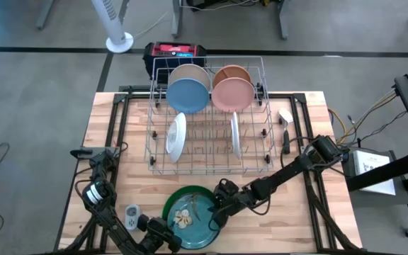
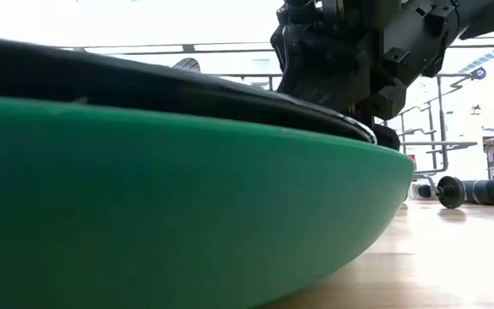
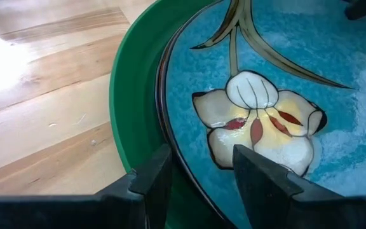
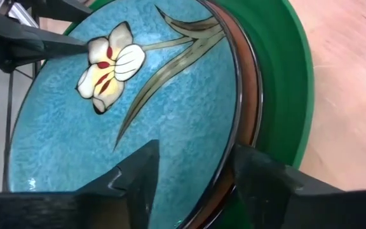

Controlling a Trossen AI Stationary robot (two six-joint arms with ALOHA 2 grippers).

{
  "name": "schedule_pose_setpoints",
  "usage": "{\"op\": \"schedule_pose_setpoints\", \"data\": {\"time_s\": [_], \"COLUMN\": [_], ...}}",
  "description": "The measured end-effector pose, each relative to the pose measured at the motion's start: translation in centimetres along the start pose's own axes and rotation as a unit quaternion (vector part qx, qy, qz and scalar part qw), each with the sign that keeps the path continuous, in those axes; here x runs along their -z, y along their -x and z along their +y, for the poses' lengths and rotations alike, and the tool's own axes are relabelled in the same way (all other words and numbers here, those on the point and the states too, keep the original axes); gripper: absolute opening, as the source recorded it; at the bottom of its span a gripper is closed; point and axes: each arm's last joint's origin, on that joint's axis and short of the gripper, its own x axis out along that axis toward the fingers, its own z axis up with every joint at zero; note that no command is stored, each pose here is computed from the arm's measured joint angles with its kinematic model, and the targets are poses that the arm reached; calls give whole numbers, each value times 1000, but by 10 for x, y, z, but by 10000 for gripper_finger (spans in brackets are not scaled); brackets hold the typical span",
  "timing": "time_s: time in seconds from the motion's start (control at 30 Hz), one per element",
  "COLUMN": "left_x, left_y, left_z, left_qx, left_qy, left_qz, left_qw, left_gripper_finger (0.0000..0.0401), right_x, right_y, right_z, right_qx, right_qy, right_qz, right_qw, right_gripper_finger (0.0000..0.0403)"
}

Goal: Sort dishes
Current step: Put the blue flower patterned plate into the dish rack

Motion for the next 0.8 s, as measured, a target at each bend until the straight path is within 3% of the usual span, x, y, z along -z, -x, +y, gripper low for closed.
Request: {"op": "schedule_pose_setpoints", "data": {"time_s": [0.4,0.8], "left_x": [0,-9], "left_y": [0,19], "left_z": [-1,-6], "left_qx": [13,13], "left_qy": [4,-10], "left_qz": [-13,-20], "left_qw": [1000,1000], "left_gripper_finger": [155,155], "right_x": [-6,-13], "right_y": [-2,-1], "right_z": [-6,-4], "right_qx": [28,37], "right_qy": [32,62], "right_qz": [-26,-51], "right_qw": [999,996], "right_gripper_finger": [13,2]}}
